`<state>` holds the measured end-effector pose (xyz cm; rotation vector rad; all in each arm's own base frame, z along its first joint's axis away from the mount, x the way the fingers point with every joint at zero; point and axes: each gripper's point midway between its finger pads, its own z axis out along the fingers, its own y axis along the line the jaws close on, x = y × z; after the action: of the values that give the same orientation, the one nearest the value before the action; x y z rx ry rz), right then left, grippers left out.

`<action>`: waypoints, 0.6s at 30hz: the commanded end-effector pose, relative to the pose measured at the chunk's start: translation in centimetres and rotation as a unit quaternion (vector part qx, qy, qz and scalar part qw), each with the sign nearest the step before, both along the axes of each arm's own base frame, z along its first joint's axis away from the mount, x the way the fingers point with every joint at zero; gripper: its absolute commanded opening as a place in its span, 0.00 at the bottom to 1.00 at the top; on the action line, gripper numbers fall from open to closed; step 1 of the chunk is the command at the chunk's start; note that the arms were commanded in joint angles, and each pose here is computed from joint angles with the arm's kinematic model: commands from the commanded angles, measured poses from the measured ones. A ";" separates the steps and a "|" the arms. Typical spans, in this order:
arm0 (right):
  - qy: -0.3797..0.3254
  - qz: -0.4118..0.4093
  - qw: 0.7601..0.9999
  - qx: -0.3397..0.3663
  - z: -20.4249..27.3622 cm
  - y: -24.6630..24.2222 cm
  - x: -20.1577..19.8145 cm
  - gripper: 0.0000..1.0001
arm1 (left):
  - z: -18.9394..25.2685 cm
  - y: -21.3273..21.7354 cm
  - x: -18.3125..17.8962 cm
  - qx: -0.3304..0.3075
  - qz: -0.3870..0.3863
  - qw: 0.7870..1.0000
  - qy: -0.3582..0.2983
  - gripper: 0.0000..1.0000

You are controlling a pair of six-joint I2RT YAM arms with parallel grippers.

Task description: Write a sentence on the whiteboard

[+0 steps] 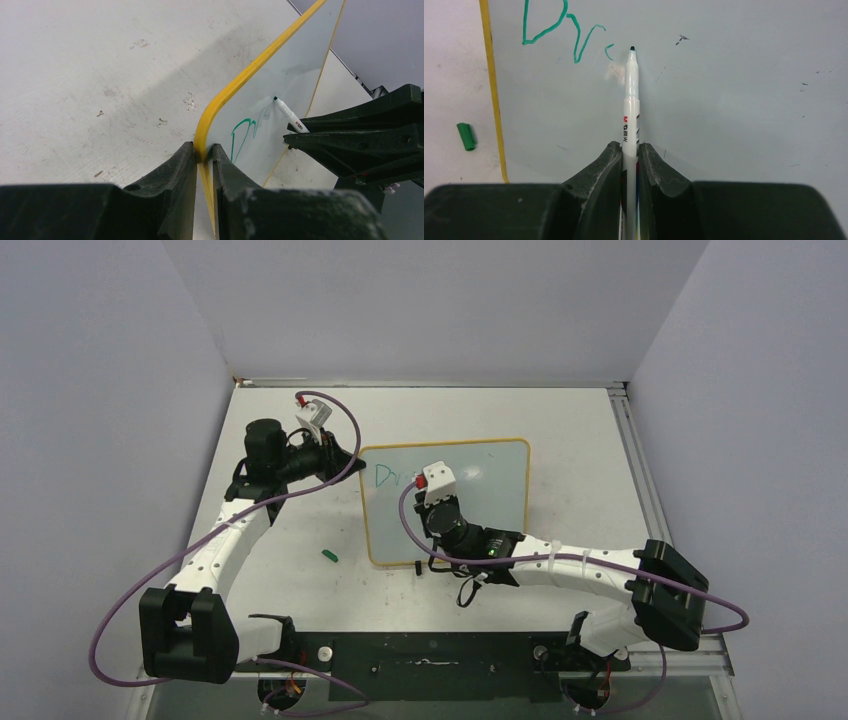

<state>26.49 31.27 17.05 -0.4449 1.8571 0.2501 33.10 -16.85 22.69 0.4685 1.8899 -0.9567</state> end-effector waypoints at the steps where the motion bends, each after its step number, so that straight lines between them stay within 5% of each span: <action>1: -0.017 0.035 0.998 0.047 5.1 0.7 -1.4 0.05 | 2.4 0.2 0.3 0.000 0.008 0.999 -0.045 0.20; 5: -0.008 0.054 0.996 0.070 7.6 -0.4 -2.8 0.05 | 2.2 0.8 0.0 0.009 0.025 0.999 -0.038 0.55; 7: 0.005 0.065 0.995 0.076 8.3 -1.0 -3.3 0.05 | 2.6 1.1 -0.1 0.013 0.039 0.998 -0.045 0.64; 14: 0.104 0.165 0.977 0.083 9.2 -2.0 -4.8 0.05 | 6.4 3.8 -1.4 0.050 0.123 0.978 -0.160 0.70; 18: 0.196 0.265 0.939 0.096 9.3 -2.7 -6.5 0.05 | 7.7 2.4 -4.8 0.097 0.099 0.963 -0.232 0.70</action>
<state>23.75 28.39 26.40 -0.5754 1.9248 0.6489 30.22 -14.08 27.95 0.4383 1.6997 -0.6390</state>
